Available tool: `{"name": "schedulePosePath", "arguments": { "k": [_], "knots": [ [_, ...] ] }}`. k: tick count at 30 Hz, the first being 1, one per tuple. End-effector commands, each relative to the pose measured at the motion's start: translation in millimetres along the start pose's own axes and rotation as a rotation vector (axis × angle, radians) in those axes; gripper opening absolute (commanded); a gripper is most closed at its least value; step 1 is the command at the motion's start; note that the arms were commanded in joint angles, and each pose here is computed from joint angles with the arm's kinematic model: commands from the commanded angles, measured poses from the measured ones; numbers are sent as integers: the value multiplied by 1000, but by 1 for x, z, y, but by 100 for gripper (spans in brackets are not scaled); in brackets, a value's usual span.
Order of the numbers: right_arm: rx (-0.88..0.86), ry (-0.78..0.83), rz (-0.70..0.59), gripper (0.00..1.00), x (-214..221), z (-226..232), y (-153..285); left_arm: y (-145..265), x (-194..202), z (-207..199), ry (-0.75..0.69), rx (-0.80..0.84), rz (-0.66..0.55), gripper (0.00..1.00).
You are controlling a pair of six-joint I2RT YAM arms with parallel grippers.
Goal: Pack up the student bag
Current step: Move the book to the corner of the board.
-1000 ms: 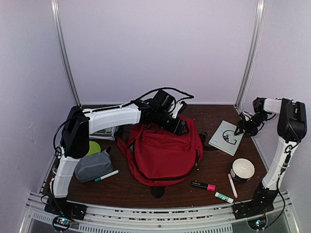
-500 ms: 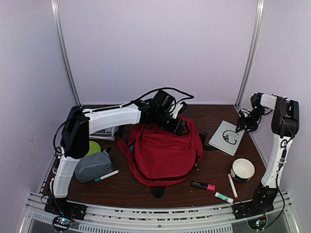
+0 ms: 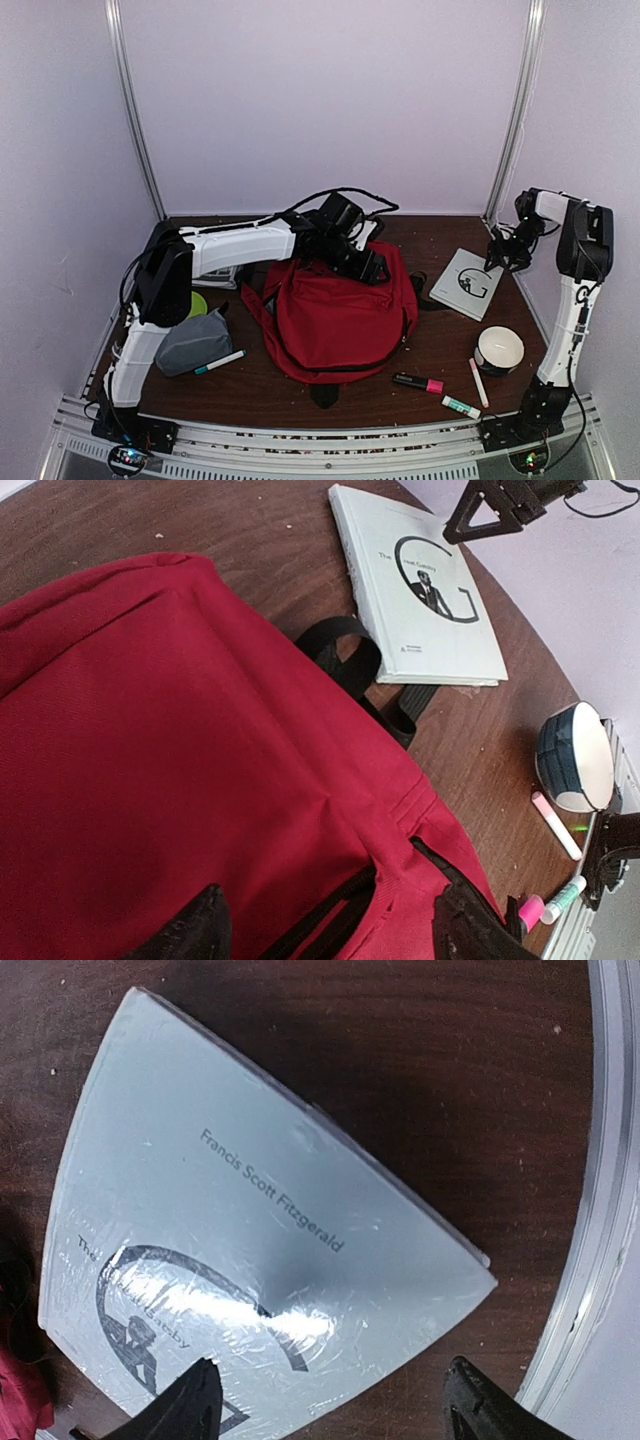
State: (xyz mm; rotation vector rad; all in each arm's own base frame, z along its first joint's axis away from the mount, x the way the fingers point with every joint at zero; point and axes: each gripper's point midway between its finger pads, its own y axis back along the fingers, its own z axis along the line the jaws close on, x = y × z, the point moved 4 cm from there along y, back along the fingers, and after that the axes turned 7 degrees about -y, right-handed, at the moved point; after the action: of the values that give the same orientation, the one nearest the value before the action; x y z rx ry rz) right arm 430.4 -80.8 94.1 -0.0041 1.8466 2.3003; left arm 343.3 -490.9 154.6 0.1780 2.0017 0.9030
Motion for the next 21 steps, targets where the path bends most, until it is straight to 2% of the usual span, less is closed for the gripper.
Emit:
{"name": "schedulePosePath", "arguments": {
  "k": [1, 9, 16, 21],
  "knots": [
    [10, 63, 55, 75, -4, 12, -13, -2, -14, -5, 18, 52, -56, 72],
    [87, 177, 84, 75, -2, 28, -11, -15, -31, -16, 65, 135, -130, 71],
    [120, 110, 59, 79, 16, 8, 5, -41, -36, -21, 100, 158, -125, 70],
    [141, 74, 73, 81, 26, -15, 7, -63, -33, -41, 90, 270, -113, 70]
  ]
}}
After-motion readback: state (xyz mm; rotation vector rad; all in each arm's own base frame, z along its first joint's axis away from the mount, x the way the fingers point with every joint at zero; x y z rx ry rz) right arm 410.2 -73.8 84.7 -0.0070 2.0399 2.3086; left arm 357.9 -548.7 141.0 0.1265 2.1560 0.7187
